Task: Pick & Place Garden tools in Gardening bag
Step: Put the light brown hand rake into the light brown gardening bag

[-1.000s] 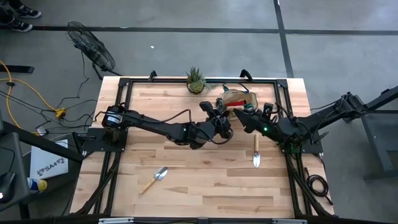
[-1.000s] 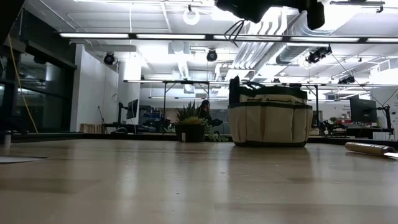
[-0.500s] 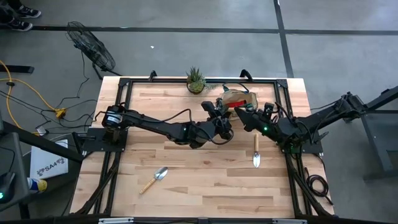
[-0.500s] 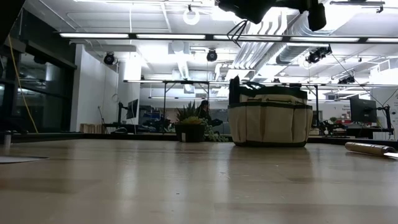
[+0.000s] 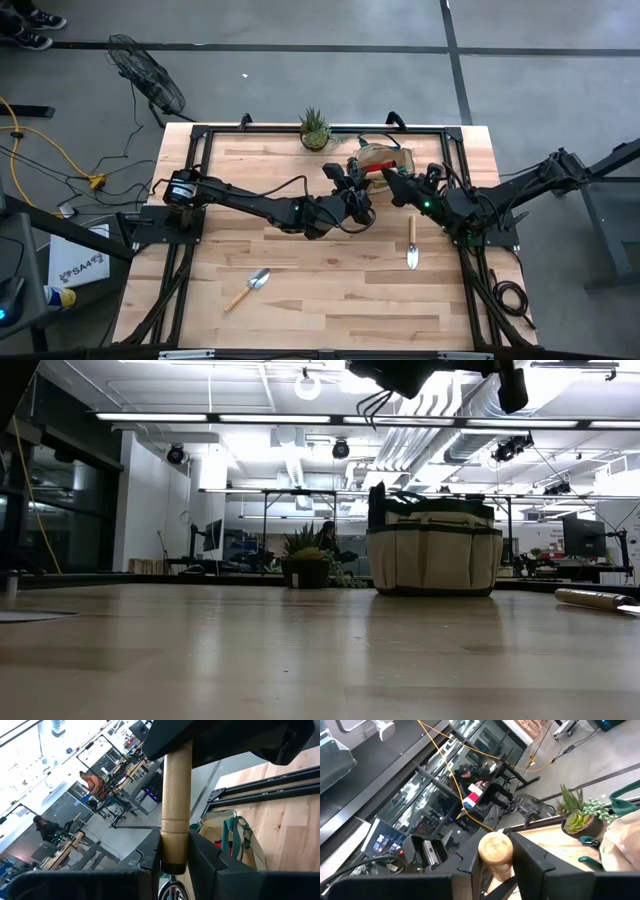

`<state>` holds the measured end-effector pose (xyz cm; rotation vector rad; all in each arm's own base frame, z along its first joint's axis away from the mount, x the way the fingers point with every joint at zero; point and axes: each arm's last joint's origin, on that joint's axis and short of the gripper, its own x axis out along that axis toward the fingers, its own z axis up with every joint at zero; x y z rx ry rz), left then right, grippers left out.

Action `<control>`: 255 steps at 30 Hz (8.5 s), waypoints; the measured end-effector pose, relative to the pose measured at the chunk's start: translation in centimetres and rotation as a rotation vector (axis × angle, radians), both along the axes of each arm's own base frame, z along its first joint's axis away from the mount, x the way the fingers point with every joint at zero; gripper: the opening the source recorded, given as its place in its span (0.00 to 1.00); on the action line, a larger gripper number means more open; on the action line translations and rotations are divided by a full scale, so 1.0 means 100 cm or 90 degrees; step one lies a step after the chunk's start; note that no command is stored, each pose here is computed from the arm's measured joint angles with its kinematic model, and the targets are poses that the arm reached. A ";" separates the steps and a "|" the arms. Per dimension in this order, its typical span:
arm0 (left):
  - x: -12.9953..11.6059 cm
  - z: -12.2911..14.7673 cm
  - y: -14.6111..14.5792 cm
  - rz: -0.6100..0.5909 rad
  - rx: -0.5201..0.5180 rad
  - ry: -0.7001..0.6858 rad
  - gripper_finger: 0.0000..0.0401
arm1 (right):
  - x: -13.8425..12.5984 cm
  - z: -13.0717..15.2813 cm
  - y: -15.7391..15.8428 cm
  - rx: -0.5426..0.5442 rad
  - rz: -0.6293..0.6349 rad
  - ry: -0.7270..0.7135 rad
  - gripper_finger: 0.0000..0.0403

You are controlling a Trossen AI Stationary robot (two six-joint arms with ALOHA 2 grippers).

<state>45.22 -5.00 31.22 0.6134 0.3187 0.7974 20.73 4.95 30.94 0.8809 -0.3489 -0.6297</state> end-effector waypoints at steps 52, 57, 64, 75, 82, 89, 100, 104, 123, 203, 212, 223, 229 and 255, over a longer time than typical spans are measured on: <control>-0.062 0.043 0.026 -0.129 -0.251 0.062 0.36 | -0.049 0.005 -0.034 -0.096 -0.023 0.173 0.15; -0.078 0.047 0.051 -0.122 -0.319 0.099 0.36 | -0.049 0.002 -0.042 -0.093 0.037 0.196 0.15; -0.090 0.052 0.087 -0.209 -0.428 0.122 0.36 | -0.049 0.006 -0.053 -0.085 0.122 0.302 0.15; -0.094 0.044 0.123 -0.383 -0.548 0.067 0.36 | -0.051 0.021 -0.066 -0.115 0.273 0.514 0.15; -0.115 0.019 0.134 -0.408 -0.586 -0.047 0.36 | -0.043 0.013 -0.075 -0.160 0.315 0.592 0.15; -0.155 -0.006 0.133 -0.416 -0.616 -0.197 0.36 | -0.042 0.013 -0.089 -0.195 0.331 0.602 0.15; -0.207 -0.050 0.135 -0.447 -0.659 -0.441 0.36 | -0.030 0.005 -0.114 -0.183 0.358 0.612 0.15; -0.225 -0.063 0.137 -0.456 -0.665 -0.518 0.36 | -0.025 0.001 -0.119 -0.179 0.358 0.623 0.15; -0.247 -0.078 0.135 -0.449 -0.676 -0.608 0.36 | -0.027 0.004 -0.135 -0.204 0.355 0.603 0.15; -0.247 -0.081 0.135 -0.436 -0.685 -0.594 0.36 | 0.000 -0.033 -0.154 -0.119 0.284 0.668 0.30; -0.247 -0.081 0.135 -0.439 -0.686 -0.592 0.36 | -0.012 -0.018 -0.148 -0.119 0.254 0.621 0.29; -0.246 -0.081 0.135 -0.438 -0.691 -0.593 0.36 | -0.023 -0.006 -0.142 -0.124 0.240 0.578 0.02; -0.246 -0.082 0.135 -0.435 -0.694 -0.590 0.36 | -0.018 -0.002 -0.138 -0.128 0.293 0.520 0.01; -0.246 -0.083 0.135 -0.434 -0.701 -0.581 0.36 | 0.027 -0.039 -0.130 -0.158 0.302 0.654 0.00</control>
